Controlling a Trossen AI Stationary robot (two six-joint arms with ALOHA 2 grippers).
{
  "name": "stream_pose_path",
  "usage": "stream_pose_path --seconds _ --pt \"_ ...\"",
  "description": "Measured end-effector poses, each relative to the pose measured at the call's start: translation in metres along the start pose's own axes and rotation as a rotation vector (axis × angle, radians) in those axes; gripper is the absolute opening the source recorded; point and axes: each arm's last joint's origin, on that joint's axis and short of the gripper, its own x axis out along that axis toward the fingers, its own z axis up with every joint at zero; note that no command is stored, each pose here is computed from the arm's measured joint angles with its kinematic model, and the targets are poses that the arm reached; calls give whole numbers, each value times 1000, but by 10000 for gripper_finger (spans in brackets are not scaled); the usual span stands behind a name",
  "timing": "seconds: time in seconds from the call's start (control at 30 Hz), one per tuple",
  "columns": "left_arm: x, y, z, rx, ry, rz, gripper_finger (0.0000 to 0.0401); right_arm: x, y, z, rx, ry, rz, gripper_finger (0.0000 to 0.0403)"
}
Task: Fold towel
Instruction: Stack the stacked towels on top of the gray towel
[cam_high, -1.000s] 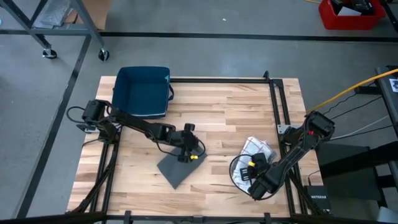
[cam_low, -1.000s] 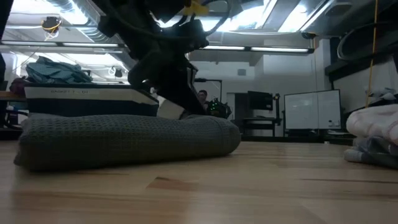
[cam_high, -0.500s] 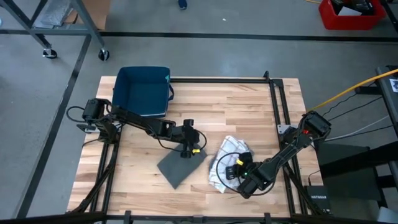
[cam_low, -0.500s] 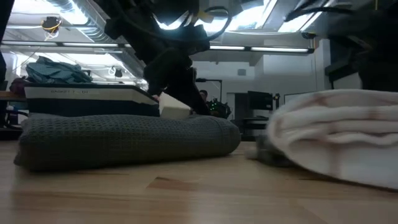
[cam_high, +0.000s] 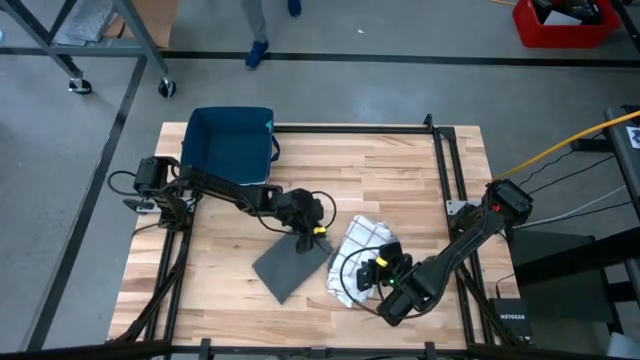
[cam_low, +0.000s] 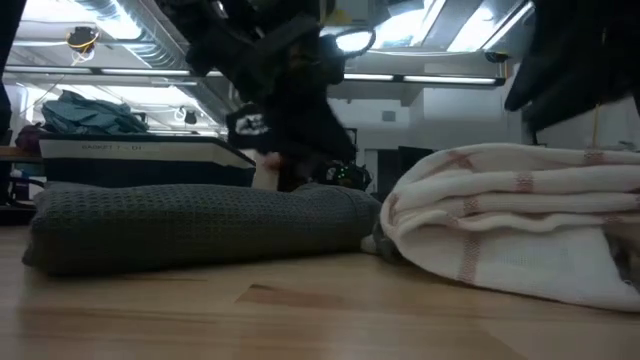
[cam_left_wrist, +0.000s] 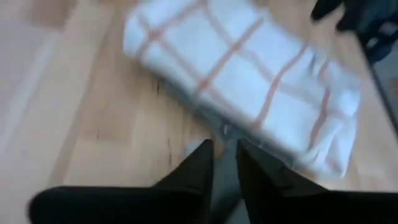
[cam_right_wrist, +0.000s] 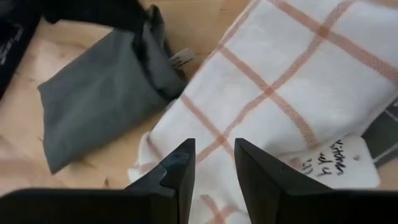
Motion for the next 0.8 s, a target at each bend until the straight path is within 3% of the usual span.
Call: stream_pose_path --seconds 0.17,0.33,0.5,0.8 --pt "5 -3 14 27 -165 -46 119 -15 12 8 -34 19 -22 115" --pt "18 -1 11 -70 -196 -68 160 -24 18 12 -40 24 -33 115" --pt "24 1 8 -110 -196 -74 170 -25 18 11 -39 99 -69 115" --pt "40 4 8 -114 -176 -67 170 -27 7 9 -79 299 -255 115"
